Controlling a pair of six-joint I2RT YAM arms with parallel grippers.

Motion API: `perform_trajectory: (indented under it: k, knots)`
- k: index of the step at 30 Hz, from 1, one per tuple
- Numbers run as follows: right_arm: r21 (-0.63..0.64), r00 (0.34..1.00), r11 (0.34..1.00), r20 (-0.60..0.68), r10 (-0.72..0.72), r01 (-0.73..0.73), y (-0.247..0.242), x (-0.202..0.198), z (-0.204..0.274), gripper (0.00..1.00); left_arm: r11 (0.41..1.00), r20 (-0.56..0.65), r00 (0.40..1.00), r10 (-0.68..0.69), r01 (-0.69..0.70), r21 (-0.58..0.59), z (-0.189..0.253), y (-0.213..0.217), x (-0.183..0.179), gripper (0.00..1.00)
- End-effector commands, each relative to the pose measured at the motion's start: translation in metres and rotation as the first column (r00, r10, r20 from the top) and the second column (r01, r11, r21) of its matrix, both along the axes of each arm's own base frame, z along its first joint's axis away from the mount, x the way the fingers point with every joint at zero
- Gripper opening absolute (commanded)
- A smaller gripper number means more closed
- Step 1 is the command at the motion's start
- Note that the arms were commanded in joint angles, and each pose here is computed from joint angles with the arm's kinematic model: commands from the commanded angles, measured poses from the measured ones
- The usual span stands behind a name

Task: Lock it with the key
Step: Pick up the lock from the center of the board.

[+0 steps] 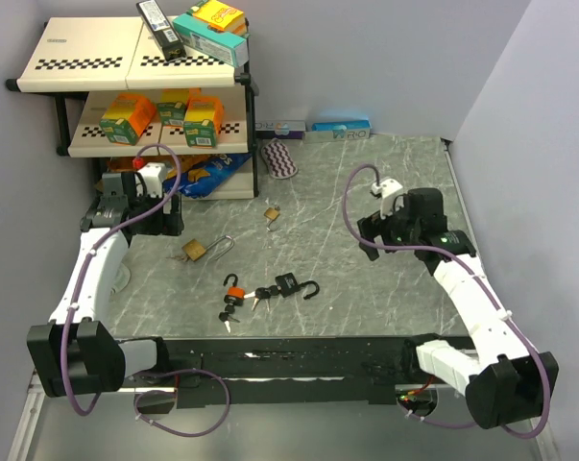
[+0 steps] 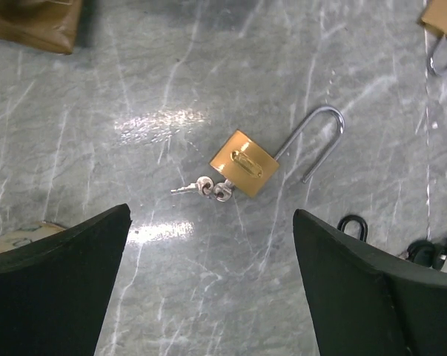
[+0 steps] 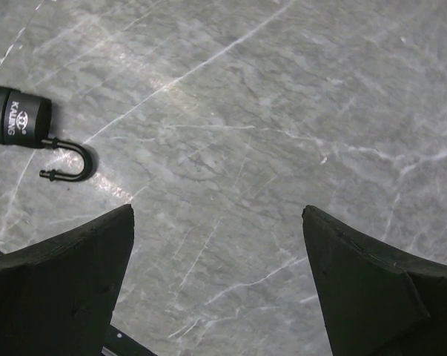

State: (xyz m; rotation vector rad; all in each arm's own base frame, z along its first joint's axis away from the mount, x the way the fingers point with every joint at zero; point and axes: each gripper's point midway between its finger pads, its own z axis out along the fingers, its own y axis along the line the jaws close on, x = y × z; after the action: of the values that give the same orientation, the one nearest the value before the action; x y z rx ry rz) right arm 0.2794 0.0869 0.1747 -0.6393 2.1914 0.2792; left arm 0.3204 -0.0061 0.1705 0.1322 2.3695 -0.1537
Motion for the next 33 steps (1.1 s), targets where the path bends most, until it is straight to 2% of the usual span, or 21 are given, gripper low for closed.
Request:
perform_trajectory:
  k: [1, 4, 8, 12, 15, 19, 22, 28, 33]
  knots:
    - [-0.07, 0.986, 0.99, 0.107, 0.127, -0.12, 0.019, 0.014, 0.03, 1.0, 0.989, 0.085, 0.986, 0.146, -0.145, -0.021, 0.025, 0.012, 0.013, 0.96]
    - [-0.081, 0.972, 0.973, 0.07, 0.223, -0.218, 0.039, 0.012, 0.031, 1.0, 0.982, 0.065, 0.98, 0.189, -0.187, -0.031, 0.025, 0.015, 0.012, 0.96]
    - [-0.11, 0.936, 0.933, 0.05, 0.349, -0.342, 0.07, 0.011, 0.027, 1.0, 0.986, 0.039, 0.99, 0.138, -0.134, -0.097, 0.018, -0.002, 0.006, 0.96]
    - [-0.191, 0.872, 0.866, 0.077, 0.484, -0.463, 0.112, 0.004, 0.02, 1.0, 0.977, 0.099, 0.985, 0.142, -0.123, -0.177, 0.03, -0.013, 0.007, 0.96]
    - [-0.205, 0.789, 0.778, 0.045, 0.613, -0.593, 0.146, -0.011, 0.01, 1.0, 0.971, 0.148, 0.98, 0.136, -0.102, -0.217, 0.042, -0.019, 0.005, 0.96]
    - [-0.201, 0.643, 0.62, -0.077, 0.762, -0.758, 0.177, -0.036, -0.01, 1.0, 0.965, 0.158, 0.986, -0.054, 0.092, -0.244, 0.046, -0.045, -0.007, 0.96]
    - [-0.185, 0.555, 0.531, -0.122, 0.823, -0.827, 0.197, -0.043, -0.023, 1.0, 0.964, 0.149, 0.984, -0.101, 0.134, -0.23, 0.042, -0.048, -0.011, 0.96]
    - [-0.172, 0.43, 0.403, -0.17, 0.887, -0.899, 0.216, -0.052, -0.04, 1.0, 0.958, 0.189, 0.969, -0.162, 0.2, -0.204, 0.049, -0.052, -0.018, 0.96]
    - [-0.181, 0.36, 0.324, -0.222, 0.906, -0.928, 0.217, -0.059, -0.054, 1.0, 0.95, 0.181, 0.966, -0.185, 0.223, -0.218, 0.05, -0.056, -0.019, 0.96]
